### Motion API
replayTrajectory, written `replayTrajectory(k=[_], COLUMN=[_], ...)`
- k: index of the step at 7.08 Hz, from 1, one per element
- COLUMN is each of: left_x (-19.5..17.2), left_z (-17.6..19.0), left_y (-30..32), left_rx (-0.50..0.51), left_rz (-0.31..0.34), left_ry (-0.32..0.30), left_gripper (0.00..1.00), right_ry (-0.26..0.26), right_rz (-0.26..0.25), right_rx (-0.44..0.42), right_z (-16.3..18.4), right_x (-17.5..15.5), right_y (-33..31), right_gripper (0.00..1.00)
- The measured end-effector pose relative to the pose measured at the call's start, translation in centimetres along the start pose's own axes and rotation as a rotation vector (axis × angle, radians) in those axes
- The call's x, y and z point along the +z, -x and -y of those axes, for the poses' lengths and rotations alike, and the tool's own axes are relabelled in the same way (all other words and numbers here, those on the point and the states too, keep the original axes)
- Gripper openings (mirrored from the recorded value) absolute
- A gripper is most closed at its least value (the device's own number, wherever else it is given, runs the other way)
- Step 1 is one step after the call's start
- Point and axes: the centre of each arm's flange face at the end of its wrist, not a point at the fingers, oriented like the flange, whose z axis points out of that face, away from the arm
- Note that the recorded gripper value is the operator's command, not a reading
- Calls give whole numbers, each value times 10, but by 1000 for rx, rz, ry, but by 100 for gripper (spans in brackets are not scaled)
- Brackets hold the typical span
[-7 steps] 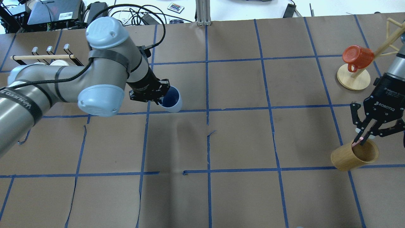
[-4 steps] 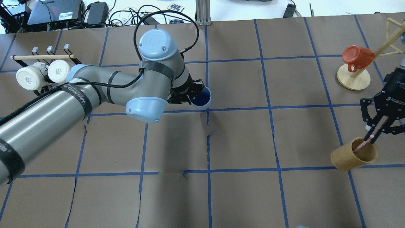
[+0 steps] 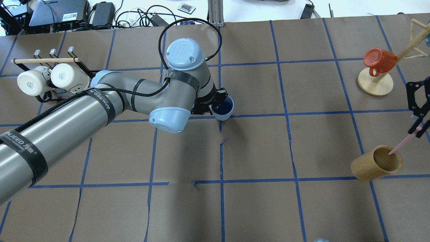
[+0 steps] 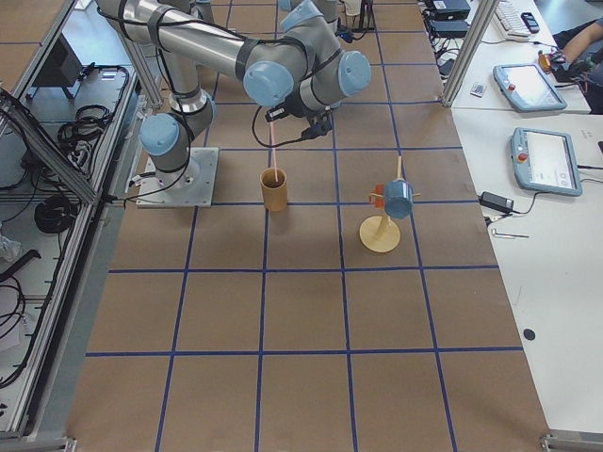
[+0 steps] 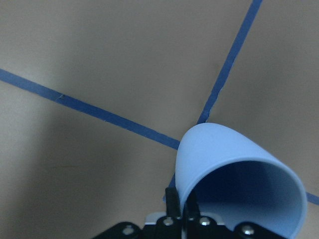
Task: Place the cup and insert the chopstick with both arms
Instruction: 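Release cup and raise left gripper while right gripper lifts chopstick out, then carry the pink chopstick over the blue cup and lower it in with the right gripper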
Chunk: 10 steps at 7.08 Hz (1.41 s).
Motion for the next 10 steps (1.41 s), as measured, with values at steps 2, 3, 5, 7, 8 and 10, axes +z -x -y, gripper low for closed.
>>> replayTrajectory(k=[2, 3, 5, 7, 8, 10], left_x=[-12, -30, -81, -142, -176, -231], left_z=[2, 11, 44, 88, 108, 114], left_y=[1, 10, 56, 117, 139, 154], left_rx=[10, 31, 141, 240, 243, 258], left_rz=[-6, -1, 52, 75, 80, 107], left_ry=[-20, -44, -76, -116, -127, -81], left_gripper=[100, 100, 100, 100, 100, 100], right_ry=[14, 40, 130, 192, 186, 197], right_rz=[102, 185, 392, 522, 551, 588], right_rx=[-4, -8, -6, 35, 47, 71], right_z=[-24, -32, -46, -69, -86, -119], right_x=[-23, -29, -35, -31, -24, 2], right_y=[5, 13, 47, 121, 170, 264], right_gripper=[1, 0, 0, 0, 0, 0])
